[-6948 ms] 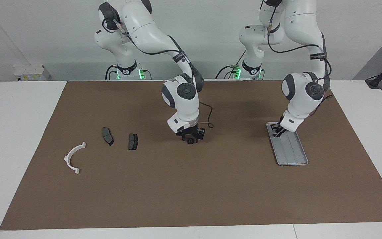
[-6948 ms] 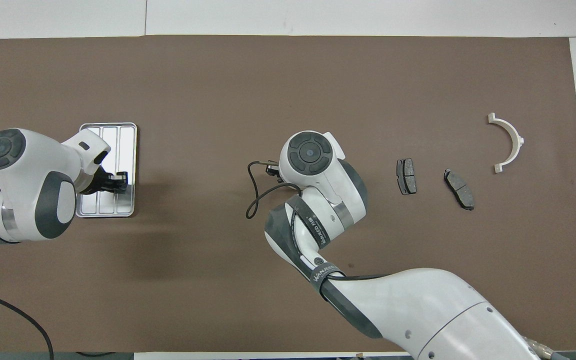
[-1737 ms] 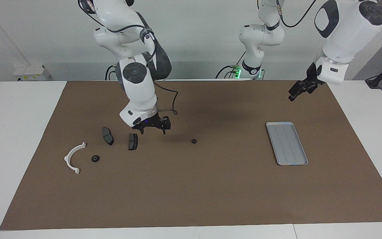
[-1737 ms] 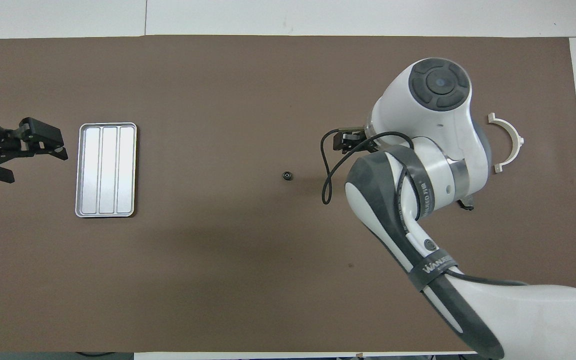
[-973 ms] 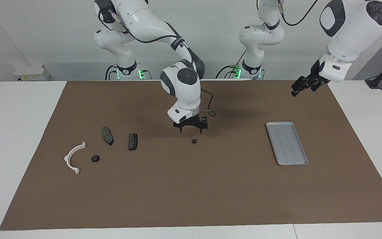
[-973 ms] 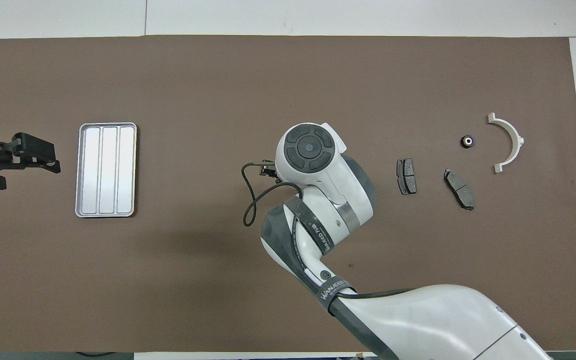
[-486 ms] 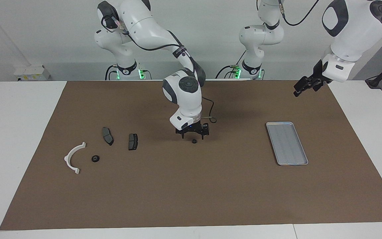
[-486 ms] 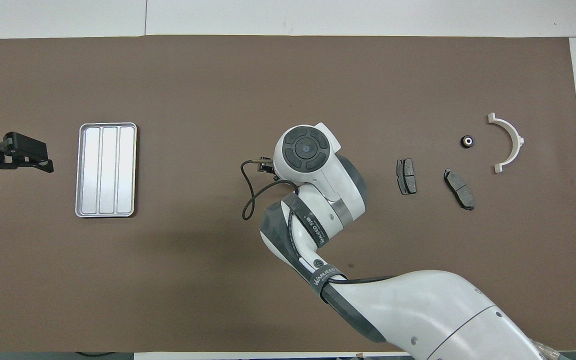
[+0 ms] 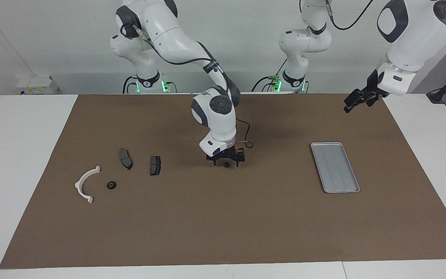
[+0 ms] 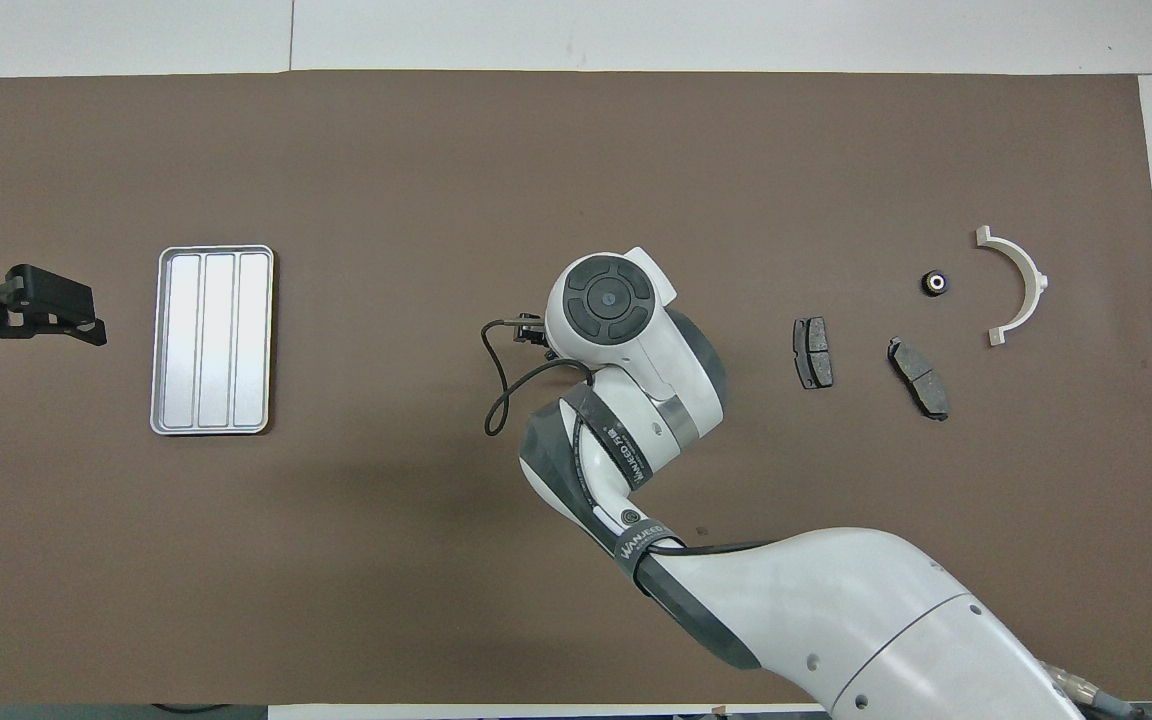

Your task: Place bearing gear from tray to pile

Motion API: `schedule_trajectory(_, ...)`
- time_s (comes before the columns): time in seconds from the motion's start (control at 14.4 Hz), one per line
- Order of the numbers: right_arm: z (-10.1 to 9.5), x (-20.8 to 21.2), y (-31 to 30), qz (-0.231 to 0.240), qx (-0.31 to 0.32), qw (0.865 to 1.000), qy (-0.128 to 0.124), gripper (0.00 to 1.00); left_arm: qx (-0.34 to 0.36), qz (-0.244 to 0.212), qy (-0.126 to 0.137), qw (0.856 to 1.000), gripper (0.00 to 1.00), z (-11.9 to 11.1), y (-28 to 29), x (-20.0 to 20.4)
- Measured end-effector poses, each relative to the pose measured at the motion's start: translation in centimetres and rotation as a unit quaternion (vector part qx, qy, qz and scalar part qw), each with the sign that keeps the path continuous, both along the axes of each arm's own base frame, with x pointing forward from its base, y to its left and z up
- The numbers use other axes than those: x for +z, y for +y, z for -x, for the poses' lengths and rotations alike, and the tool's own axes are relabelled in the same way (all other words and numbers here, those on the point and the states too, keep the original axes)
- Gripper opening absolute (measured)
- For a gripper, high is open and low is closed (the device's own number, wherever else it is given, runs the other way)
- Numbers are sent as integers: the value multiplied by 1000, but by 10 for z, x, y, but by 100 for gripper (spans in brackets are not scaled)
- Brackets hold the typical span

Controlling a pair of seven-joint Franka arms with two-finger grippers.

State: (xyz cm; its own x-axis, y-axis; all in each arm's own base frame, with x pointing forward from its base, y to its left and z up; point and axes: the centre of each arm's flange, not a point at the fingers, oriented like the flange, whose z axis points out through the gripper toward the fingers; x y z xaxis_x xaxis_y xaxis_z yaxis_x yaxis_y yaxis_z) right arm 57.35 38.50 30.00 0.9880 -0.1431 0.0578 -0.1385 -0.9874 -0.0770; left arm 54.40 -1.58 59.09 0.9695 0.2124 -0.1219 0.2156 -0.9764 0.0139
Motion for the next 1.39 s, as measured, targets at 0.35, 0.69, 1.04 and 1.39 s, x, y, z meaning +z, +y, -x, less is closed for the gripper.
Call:
schedule_trajectory(0.35, 1, -3, 1, 1, 1, 1000, 2, 90, -6, 0, -6, 1000, 100, 0, -6, 3)
schedule_trajectory(0.69, 7, -11, 7, 5, 7, 1000, 8, 90, 4, 0, -10, 1000, 100, 1, 4, 6)
schedule_trajectory(1.04, 11, -17, 7, 8, 9, 1000, 13, 81, 3, 0, -10, 1000, 100, 1, 3, 6)
schedule_trajectory(1.39, 10, -14, 5, 9, 12, 1000, 7, 44, 1, 0, -10, 1000, 100, 1, 1, 6)
